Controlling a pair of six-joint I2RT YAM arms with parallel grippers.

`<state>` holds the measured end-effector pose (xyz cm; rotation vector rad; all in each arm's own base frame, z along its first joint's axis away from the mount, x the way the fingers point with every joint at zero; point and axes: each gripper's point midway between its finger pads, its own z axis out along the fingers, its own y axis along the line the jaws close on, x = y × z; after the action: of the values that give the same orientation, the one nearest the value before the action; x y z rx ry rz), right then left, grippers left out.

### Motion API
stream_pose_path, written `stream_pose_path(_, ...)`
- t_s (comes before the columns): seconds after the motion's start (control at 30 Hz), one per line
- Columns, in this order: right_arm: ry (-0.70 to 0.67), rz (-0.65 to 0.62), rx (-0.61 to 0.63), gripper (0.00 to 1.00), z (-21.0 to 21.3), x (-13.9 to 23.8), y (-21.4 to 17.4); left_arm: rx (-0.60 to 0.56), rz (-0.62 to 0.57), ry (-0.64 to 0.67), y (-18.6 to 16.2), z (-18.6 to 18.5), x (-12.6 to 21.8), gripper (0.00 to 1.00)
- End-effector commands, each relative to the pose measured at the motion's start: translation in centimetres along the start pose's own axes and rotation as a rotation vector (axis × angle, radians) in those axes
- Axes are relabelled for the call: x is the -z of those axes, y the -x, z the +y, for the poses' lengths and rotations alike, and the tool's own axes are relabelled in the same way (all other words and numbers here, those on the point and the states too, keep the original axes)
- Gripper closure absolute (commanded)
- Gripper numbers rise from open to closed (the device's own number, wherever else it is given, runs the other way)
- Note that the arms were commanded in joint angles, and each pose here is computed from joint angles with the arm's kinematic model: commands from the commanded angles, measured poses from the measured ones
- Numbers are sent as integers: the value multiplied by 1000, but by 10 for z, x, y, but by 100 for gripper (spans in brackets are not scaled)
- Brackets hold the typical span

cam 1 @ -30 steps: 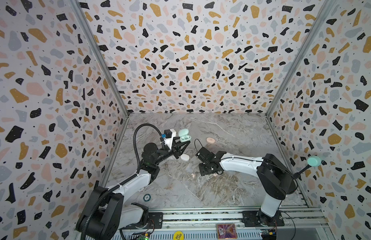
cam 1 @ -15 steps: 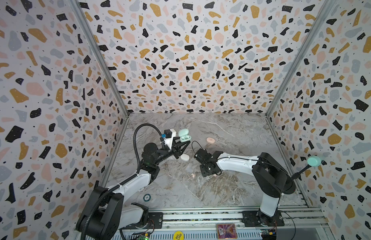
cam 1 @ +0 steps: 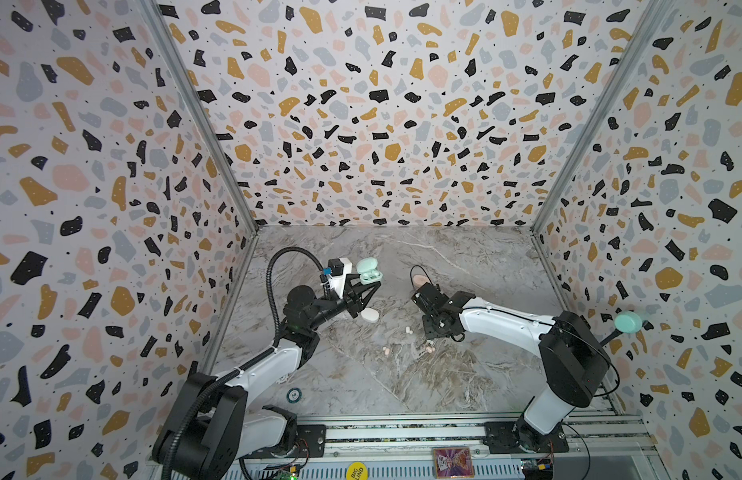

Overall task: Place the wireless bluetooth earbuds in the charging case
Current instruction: 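Move the open right gripper over the second mint earbud on the table, then lower the right gripper and close it on the mint earbud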

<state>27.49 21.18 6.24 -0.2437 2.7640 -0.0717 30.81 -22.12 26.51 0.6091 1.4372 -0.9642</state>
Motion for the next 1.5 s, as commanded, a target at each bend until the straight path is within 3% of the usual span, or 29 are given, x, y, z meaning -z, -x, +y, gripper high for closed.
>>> stream_pose_path(0.0,65,5,4,46,4,9,-2,-33,-35,-27,9,-5,2,76)
stream_pose_path(0.23,282,102,-69,47,28,6,-7,-28,-33,-29,8,-5,2,75)
stream_pose_path(0.7,228,180,-80,64,31,-11,-9,-25,-37,-38,9,-7,1,75)
stream_pose_path(1.47,140,228,-44,77,29,-32,-25,-18,-37,-44,9,-8,1,75)
